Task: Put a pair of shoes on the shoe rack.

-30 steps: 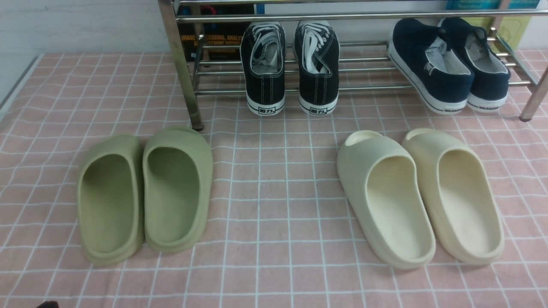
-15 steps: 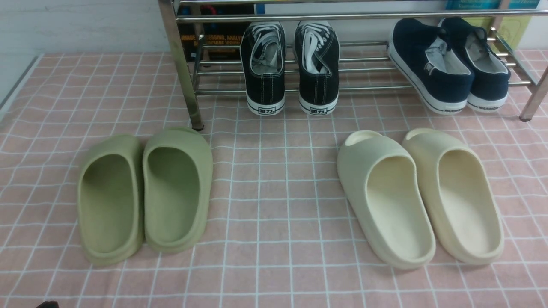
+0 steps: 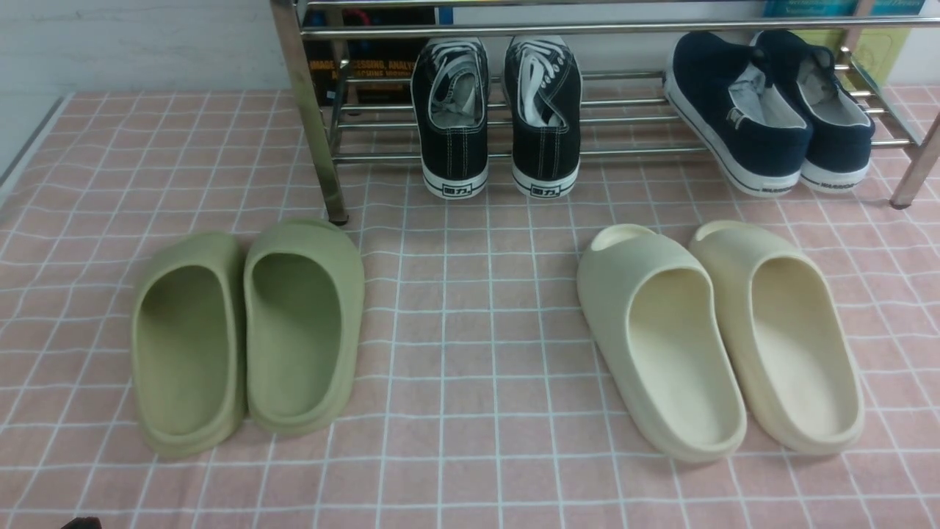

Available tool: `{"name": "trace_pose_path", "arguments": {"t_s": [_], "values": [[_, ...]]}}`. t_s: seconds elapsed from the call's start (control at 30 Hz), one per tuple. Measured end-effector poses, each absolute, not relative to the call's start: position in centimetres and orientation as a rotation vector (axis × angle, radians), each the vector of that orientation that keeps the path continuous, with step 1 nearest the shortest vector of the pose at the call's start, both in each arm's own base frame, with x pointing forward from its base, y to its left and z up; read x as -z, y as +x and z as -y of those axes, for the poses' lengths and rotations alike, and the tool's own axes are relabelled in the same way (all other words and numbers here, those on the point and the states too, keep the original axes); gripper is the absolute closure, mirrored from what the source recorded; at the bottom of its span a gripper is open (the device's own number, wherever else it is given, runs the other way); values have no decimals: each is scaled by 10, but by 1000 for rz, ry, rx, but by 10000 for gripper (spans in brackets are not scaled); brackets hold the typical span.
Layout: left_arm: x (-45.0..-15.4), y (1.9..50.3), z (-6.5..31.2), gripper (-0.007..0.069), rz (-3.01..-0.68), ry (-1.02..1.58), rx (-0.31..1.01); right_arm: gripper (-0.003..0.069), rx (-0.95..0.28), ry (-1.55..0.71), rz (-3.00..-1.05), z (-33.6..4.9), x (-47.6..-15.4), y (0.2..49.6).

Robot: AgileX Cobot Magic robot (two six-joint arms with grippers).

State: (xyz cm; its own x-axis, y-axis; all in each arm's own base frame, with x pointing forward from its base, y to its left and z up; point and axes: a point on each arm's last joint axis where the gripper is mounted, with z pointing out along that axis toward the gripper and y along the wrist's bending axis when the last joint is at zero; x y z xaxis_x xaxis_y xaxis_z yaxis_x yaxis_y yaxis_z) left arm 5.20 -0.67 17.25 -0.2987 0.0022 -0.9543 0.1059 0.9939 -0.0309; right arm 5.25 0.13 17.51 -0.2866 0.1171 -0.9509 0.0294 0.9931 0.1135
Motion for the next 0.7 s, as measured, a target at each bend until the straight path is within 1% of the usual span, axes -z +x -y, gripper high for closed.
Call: {"name": "trace_pose_path", "arguments": {"t_s": [0.7], "values": [[-172, 52, 7, 571, -1872, 78, 102, 419, -86, 106, -1861, -1, -175, 52]]}}
